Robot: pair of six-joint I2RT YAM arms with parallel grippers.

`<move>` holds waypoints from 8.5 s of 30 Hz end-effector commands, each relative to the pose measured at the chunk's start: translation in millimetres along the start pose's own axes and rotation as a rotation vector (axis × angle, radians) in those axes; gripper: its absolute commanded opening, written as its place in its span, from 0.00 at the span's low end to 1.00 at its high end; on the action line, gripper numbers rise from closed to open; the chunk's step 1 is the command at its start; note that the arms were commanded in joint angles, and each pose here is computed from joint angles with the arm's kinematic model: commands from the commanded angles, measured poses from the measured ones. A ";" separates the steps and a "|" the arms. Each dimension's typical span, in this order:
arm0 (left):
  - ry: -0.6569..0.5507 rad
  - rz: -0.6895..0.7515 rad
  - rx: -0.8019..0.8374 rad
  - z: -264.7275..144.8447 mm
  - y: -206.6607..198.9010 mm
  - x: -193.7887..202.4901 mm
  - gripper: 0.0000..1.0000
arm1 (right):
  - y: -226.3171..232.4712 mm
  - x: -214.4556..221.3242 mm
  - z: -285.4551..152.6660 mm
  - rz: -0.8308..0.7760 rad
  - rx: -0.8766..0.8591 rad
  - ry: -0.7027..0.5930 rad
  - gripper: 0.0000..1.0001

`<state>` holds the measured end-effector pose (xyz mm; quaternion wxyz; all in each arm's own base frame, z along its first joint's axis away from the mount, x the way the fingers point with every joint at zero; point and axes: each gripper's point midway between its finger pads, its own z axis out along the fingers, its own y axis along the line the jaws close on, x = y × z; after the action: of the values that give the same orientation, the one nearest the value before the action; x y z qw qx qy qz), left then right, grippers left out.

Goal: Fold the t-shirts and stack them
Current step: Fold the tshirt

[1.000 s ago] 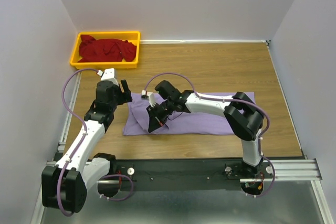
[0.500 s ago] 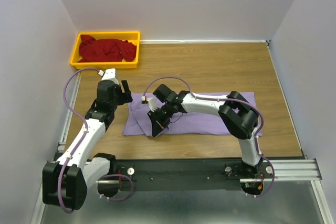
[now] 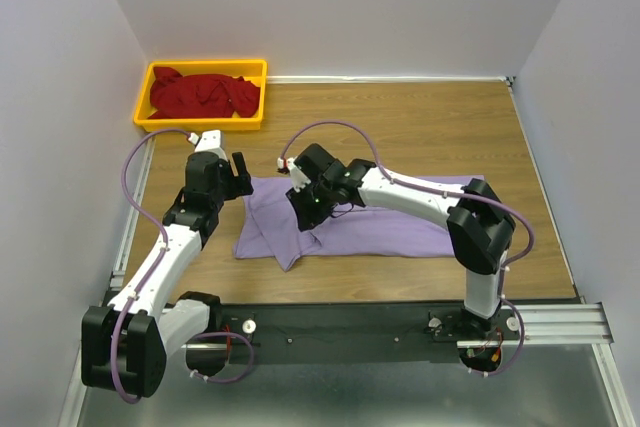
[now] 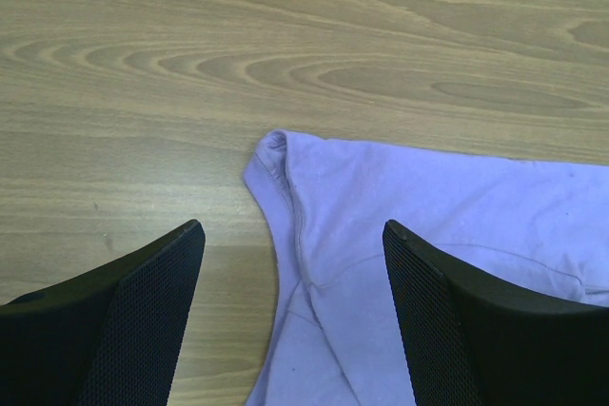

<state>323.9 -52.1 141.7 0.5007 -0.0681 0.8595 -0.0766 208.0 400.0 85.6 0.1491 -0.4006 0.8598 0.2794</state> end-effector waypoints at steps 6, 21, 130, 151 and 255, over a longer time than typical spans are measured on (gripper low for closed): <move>-0.012 -0.004 0.014 -2.2 -4.8 -10.6 0.83 | -54.4 -6.0 -10.8 0.075 0.448 -0.050 0.33; -0.043 -0.071 -0.159 -9.7 23.9 -15.3 0.83 | -57.8 -2.7 17.6 0.090 0.625 -0.061 0.40; -0.013 -0.050 -0.108 -4.1 16.6 -8.6 0.83 | -78.3 76.1 -16.3 0.775 0.054 -0.062 0.07; 0.241 -0.023 0.093 38.8 -38.0 30.6 0.77 | -224.6 78.4 -160.7 0.842 0.608 -0.338 0.42; 0.805 -0.289 0.041 -30.3 -77.9 181.2 0.54 | -146.1 26.1 -29.5 0.816 0.014 -0.473 0.37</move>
<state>213.6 -156.6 25.6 0.1261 -0.1466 0.9634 -0.1857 297.1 287.3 46.0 0.2121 0.0541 0.8894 0.4014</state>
